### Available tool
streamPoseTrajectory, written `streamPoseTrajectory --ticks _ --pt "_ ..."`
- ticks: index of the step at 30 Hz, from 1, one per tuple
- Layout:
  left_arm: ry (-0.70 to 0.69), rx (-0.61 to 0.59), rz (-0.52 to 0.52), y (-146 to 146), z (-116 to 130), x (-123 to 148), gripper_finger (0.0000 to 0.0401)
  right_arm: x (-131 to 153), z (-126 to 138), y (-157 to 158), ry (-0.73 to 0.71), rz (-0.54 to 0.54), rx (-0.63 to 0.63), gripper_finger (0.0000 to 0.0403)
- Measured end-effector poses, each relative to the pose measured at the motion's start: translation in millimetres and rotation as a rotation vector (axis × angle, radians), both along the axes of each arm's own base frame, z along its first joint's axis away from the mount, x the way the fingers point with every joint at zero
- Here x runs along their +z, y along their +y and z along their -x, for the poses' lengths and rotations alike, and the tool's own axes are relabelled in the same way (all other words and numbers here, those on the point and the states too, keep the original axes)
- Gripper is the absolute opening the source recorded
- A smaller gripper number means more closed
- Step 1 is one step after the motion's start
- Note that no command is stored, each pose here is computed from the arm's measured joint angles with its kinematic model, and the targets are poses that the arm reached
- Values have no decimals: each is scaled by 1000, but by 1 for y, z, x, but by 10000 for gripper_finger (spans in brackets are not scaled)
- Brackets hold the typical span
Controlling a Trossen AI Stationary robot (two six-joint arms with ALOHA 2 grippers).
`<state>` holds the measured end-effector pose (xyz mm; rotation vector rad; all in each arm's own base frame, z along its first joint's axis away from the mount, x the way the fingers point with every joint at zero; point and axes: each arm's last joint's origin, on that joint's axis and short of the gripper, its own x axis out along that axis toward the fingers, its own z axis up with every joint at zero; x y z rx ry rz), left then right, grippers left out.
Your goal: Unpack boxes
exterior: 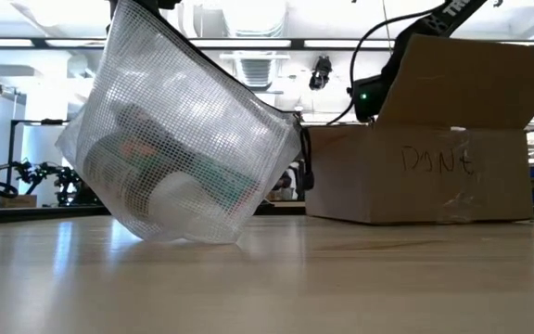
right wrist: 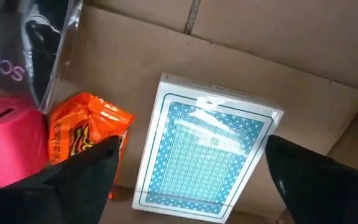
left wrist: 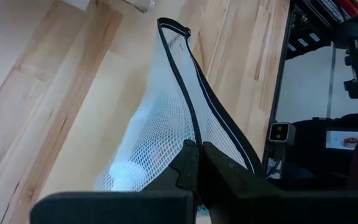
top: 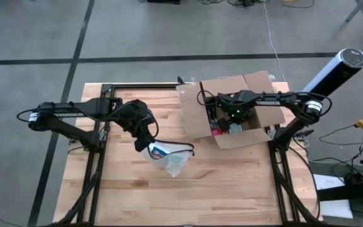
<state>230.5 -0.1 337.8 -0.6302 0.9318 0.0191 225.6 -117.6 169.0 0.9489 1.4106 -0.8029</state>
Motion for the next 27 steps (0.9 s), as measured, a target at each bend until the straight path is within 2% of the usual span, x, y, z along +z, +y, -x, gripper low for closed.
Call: streamPoseTrajectory --ticks 6,10,14,19,27 --pt "2 5 5 0 0 0 0 -15 -7 -4 23 0 2 395" --pt "3 5 13 0 0 0 0 -26 -11 -5 36 -49 3 393" --pt "5 10 17 0 0 0 0 -28 -12 -5 26 -69 21 365" --pt "5 10 18 0 0 0 0 -18 -13 -6 -6 -49 30 288" --pt "3 6 13 0 0 0 0 13 -16 -7 -99 -1 23 287"
